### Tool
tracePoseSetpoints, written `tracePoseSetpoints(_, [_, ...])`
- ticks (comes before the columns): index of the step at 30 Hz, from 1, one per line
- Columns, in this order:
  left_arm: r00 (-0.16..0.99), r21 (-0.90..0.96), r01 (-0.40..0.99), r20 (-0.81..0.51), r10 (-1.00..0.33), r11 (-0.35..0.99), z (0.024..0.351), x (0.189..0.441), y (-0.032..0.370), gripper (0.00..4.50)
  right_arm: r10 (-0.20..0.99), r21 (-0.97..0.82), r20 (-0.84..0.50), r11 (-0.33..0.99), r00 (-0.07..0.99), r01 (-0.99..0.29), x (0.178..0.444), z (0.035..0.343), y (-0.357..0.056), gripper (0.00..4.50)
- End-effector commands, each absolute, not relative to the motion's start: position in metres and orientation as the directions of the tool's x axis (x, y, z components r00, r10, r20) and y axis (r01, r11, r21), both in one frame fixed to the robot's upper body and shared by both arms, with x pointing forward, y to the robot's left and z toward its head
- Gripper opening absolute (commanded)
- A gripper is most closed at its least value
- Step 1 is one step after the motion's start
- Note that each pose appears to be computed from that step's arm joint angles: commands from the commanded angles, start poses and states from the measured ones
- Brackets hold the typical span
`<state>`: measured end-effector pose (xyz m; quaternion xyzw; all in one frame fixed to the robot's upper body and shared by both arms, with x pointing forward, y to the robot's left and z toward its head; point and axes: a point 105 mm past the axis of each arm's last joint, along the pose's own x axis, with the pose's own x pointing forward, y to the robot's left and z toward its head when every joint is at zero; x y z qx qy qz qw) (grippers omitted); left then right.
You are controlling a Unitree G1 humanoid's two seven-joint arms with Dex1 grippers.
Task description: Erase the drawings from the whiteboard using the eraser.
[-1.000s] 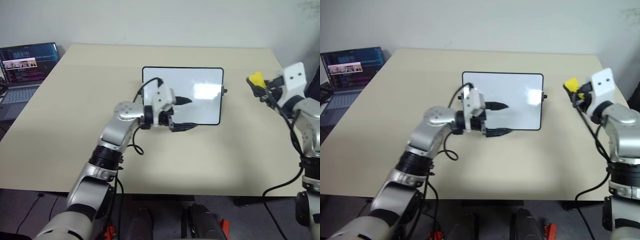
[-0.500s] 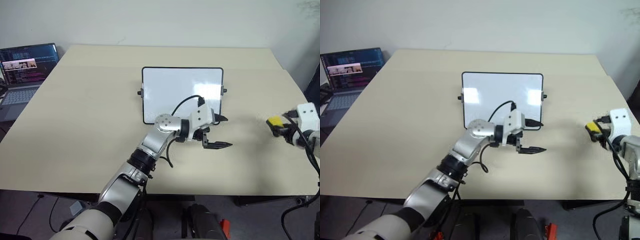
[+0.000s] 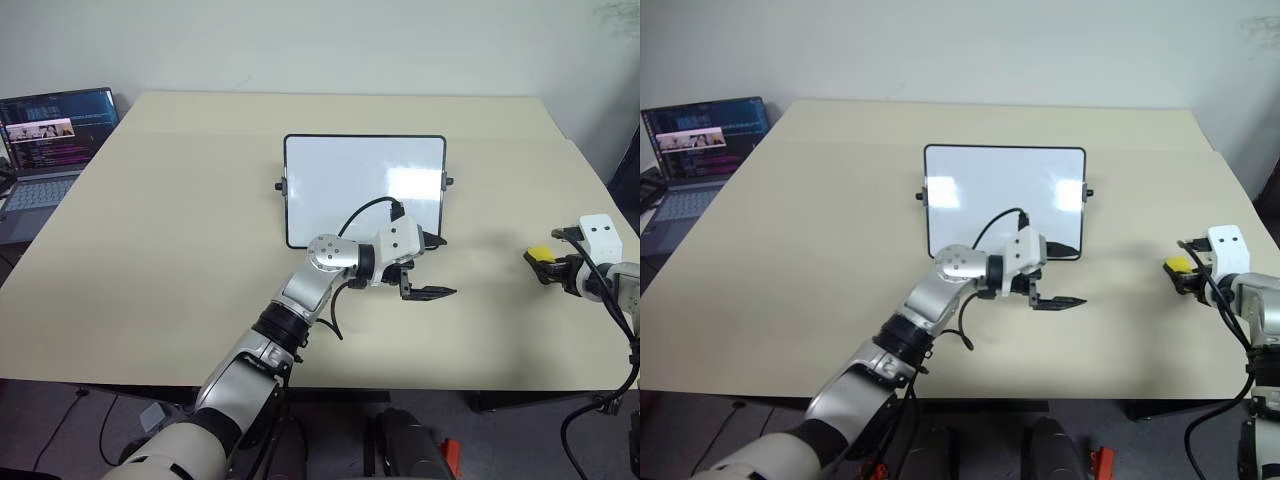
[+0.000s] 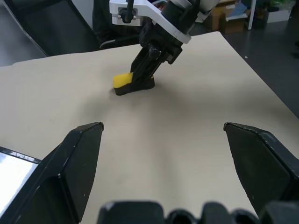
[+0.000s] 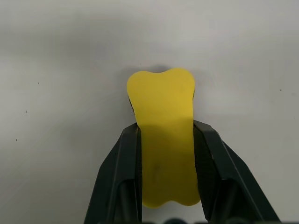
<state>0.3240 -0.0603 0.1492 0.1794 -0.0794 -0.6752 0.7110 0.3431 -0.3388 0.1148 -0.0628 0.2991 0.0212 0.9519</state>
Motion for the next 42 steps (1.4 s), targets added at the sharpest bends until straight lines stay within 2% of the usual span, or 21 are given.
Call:
tracePoseSetpoints(1, [0.074,0.404,0.914,-0.1,-0.992,0.027,0.163,0.321,-0.061,4.5,-0.007,-0.109,-0.566,0.992,0.824,-0.067,0.344,0.12,-0.342,1.47])
tracePoseSetpoints(22, [0.104,0.4,0.915,-0.098,-0.99,0.057,0.165,0.327,-0.056,4.5,0.034,-0.06,-0.509,0.995,0.86,-0.074,0.344,0.138,-0.337,1.47])
tracePoseSetpoints(29, [0.115,0.396,0.916,-0.1,-0.988,0.067,0.165,0.328,-0.054,4.5,-0.01,-0.074,-0.5,0.997,0.866,-0.031,0.341,0.14,-0.349,1.47])
tracePoseSetpoints(42, [0.117,0.391,0.918,-0.094,-0.989,0.072,0.166,0.329,-0.054,4.5,-0.023,-0.08,-0.485,0.997,0.874,-0.018,0.343,0.145,-0.351,1.47])
